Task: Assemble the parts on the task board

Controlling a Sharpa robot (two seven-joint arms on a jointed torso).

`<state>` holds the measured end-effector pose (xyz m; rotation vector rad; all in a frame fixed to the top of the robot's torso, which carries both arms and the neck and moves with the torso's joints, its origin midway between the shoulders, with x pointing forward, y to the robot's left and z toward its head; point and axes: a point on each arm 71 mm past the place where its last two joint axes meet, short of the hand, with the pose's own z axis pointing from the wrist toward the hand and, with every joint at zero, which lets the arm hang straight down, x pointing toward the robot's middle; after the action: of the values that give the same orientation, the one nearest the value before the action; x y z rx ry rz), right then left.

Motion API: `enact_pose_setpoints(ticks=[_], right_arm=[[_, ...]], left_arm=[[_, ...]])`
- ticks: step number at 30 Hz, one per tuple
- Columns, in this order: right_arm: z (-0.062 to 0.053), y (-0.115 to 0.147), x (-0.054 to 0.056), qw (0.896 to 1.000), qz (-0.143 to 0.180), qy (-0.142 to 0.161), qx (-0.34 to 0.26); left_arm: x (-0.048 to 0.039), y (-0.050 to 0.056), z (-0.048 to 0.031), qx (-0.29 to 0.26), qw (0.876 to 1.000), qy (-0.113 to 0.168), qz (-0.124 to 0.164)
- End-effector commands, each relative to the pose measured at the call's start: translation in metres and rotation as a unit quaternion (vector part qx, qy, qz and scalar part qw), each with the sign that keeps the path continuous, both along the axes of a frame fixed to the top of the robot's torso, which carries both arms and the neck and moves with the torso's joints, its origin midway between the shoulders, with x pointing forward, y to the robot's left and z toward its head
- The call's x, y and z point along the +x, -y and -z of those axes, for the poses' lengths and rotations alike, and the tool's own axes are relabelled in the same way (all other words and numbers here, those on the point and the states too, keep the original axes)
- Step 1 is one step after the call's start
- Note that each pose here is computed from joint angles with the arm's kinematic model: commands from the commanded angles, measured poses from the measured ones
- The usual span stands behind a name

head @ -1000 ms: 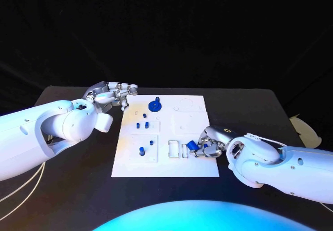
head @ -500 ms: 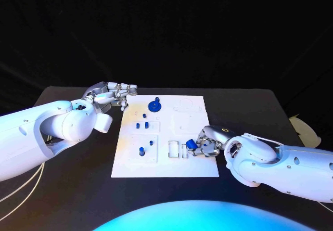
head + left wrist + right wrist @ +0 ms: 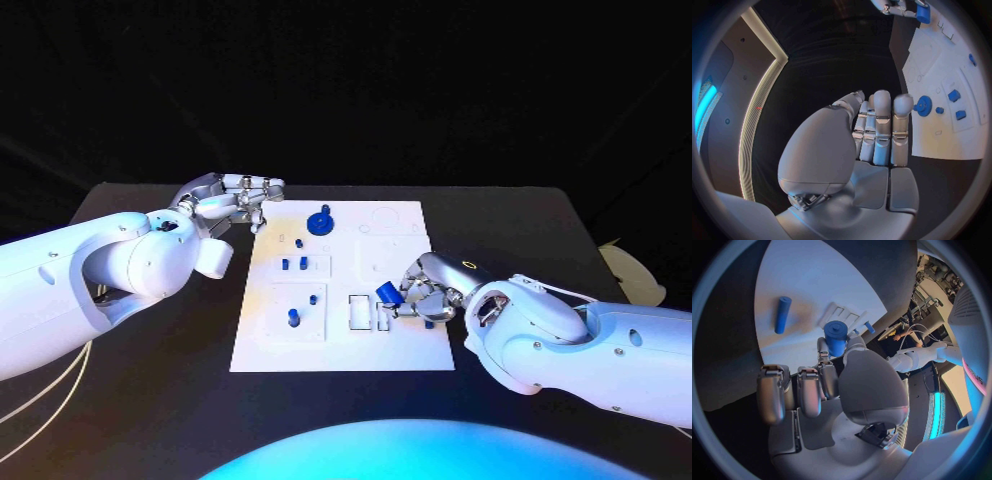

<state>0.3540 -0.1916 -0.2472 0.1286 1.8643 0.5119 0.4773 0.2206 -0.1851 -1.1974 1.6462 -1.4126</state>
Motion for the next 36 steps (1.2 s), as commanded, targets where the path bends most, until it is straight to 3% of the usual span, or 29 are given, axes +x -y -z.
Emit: enact_pose_setpoints(ticks=[1, 10, 19, 36], right_arm=[[-0.005, -0.002, 0.001, 1.0, 0.01, 0.008, 0.022], [0.003, -0.022, 0.003, 0.999, -0.023, -0.044, 0.009], [0.013, -0.032, 0.005, 0.995, -0.016, -0.093, 0.019], [0.018, -0.036, 0.012, 0.994, -0.003, -0.102, 0.025]], left_arm=[[-0.0003, 0.003, -0.0008, -0.007, 1.0, 0.002, 0.008], [-0.0002, 0.003, -0.0006, -0.007, 1.0, 0.001, 0.009], [-0.0006, 0.004, -0.0007, -0.007, 1.0, 0.0, 0.01], [-0.0012, 0.004, -0.0009, -0.007, 1.0, -0.001, 0.011]])
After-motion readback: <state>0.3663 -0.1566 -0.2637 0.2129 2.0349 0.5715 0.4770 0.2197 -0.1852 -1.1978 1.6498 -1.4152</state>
